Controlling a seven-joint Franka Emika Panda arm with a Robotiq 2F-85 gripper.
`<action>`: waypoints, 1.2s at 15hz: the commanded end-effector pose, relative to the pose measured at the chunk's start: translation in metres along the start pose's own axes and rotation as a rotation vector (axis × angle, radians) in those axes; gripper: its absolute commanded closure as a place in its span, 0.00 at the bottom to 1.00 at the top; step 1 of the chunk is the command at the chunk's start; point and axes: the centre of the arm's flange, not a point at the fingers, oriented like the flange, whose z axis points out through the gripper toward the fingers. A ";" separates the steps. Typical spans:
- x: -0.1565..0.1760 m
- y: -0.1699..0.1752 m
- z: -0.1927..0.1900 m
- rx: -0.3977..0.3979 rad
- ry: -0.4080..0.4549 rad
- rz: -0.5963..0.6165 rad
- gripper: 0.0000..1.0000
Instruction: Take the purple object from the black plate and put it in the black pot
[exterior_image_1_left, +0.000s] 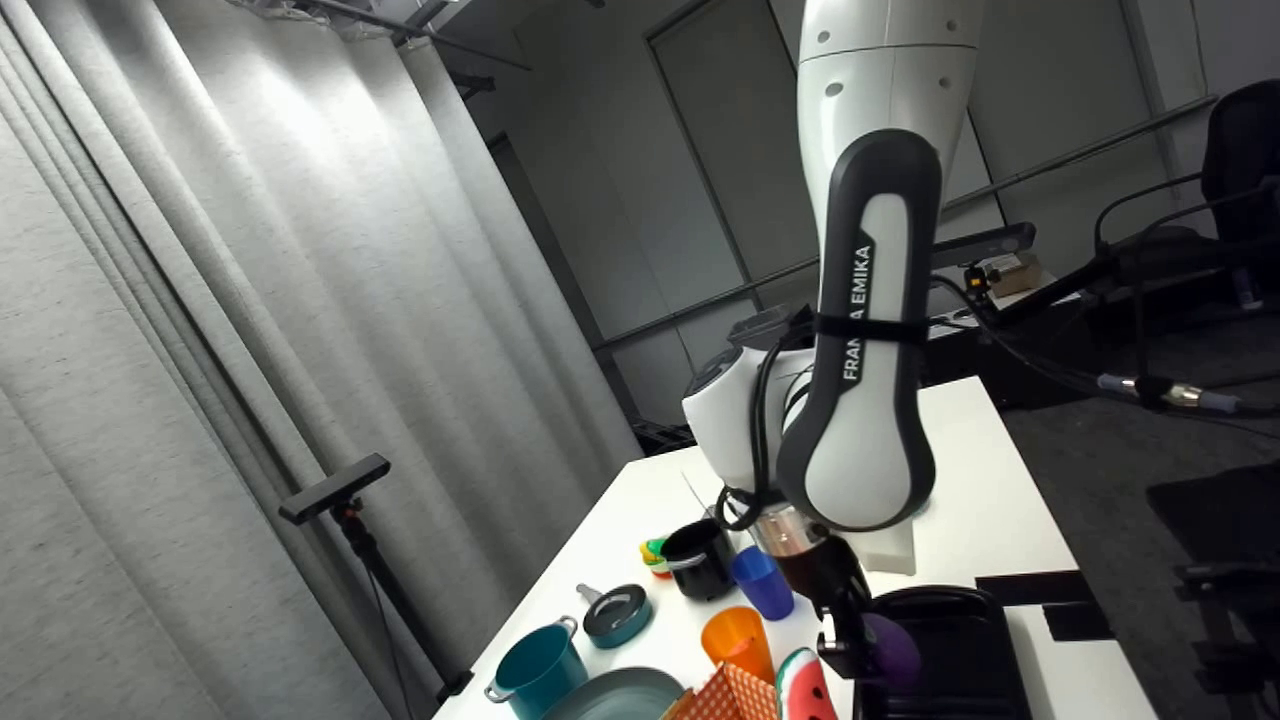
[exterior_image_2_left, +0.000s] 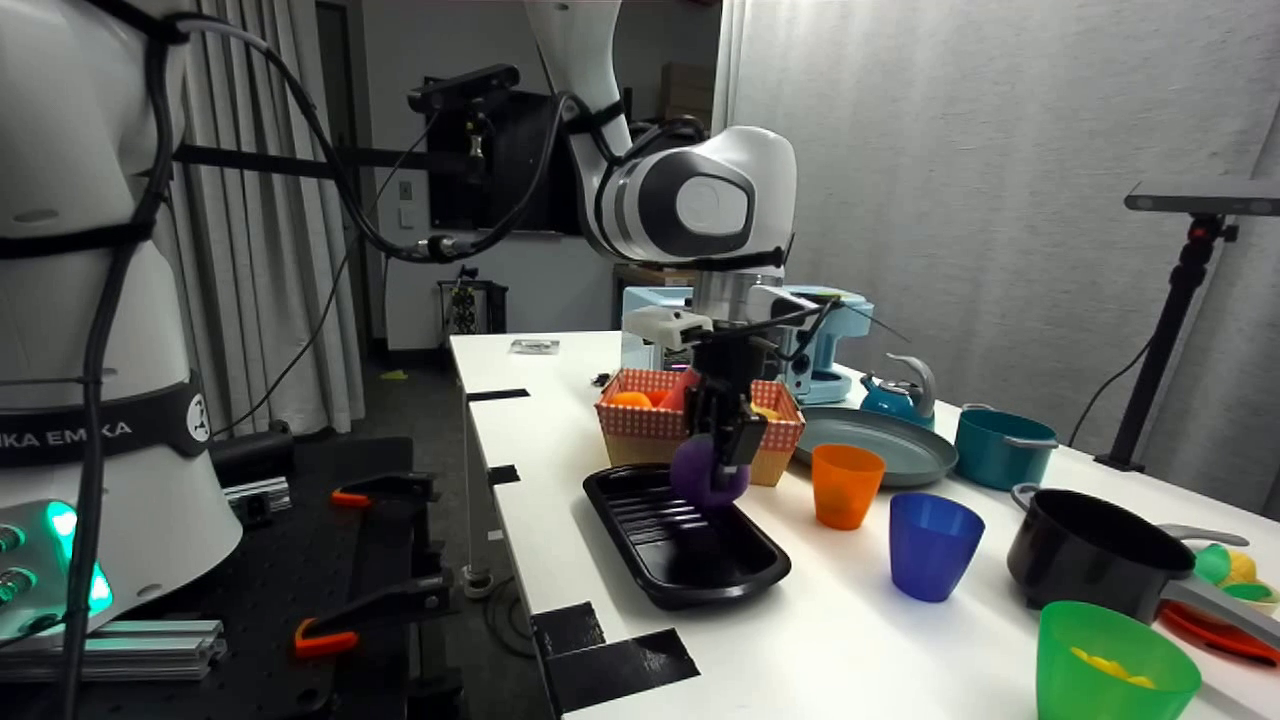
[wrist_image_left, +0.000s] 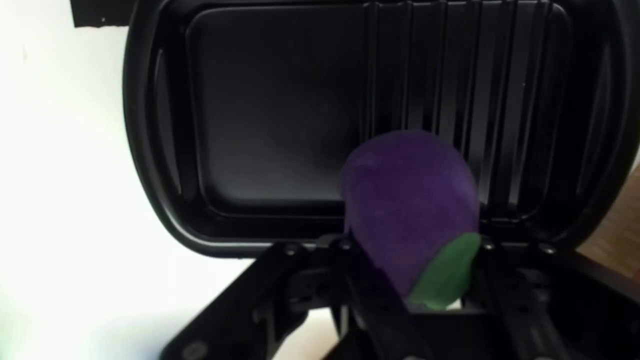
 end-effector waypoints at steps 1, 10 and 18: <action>0.008 -0.009 -0.030 -0.035 0.052 0.028 0.93; 0.020 0.015 -0.059 -0.047 0.106 0.062 0.93; 0.041 0.036 -0.071 -0.060 0.131 0.108 0.93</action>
